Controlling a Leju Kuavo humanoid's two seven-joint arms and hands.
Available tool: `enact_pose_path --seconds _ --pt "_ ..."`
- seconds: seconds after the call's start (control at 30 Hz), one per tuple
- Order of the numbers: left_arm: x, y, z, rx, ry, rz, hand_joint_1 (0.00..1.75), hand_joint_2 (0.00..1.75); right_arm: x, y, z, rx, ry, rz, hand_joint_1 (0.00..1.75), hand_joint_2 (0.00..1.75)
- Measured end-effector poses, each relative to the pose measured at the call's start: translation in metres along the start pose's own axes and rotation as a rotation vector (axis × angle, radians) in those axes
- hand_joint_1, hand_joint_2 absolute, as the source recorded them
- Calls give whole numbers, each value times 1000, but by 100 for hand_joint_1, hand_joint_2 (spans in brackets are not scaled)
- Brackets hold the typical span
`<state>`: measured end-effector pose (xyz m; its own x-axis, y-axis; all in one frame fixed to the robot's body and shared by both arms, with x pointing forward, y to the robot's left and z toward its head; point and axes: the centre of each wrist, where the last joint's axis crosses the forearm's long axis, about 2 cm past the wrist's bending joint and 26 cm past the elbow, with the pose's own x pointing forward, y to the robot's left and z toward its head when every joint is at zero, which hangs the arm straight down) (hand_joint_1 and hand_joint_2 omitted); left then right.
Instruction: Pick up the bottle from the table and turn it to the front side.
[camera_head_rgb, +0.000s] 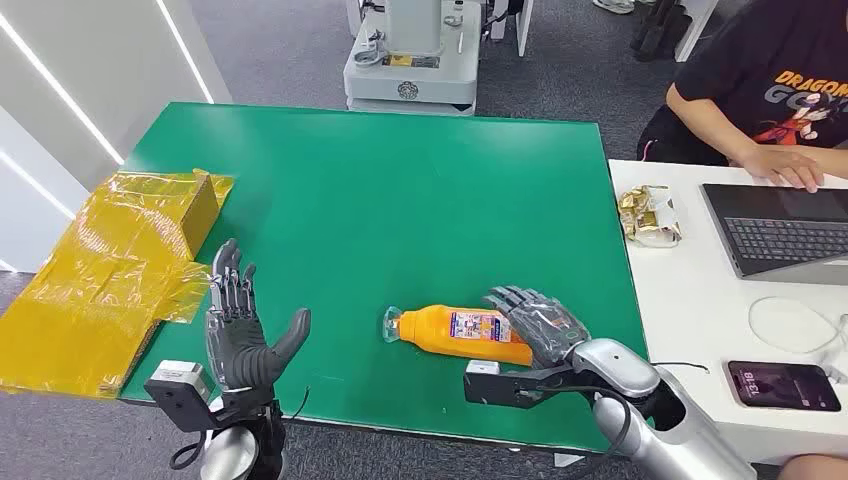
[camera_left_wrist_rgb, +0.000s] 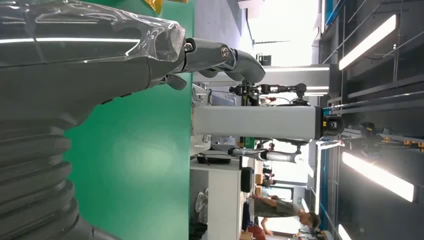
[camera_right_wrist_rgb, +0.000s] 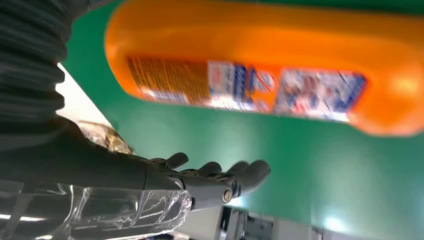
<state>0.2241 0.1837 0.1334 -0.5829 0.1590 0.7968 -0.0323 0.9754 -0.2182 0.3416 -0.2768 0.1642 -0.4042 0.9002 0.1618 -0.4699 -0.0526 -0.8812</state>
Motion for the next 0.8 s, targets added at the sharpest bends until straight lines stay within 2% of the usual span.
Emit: enact_pose_path --seconds 0.33,0.77,0.8 --pt "2 -1 -1 9 -5 2 0 175 -28 14 1 84 64 -19 0 175" --pt "2 -2 2 15 6 2 0 175 -37 36 0 90 114 -7 0 175" --pt "2 -2 2 14 8 2 0 175 -37 39 0 91 118 -3 17 175"
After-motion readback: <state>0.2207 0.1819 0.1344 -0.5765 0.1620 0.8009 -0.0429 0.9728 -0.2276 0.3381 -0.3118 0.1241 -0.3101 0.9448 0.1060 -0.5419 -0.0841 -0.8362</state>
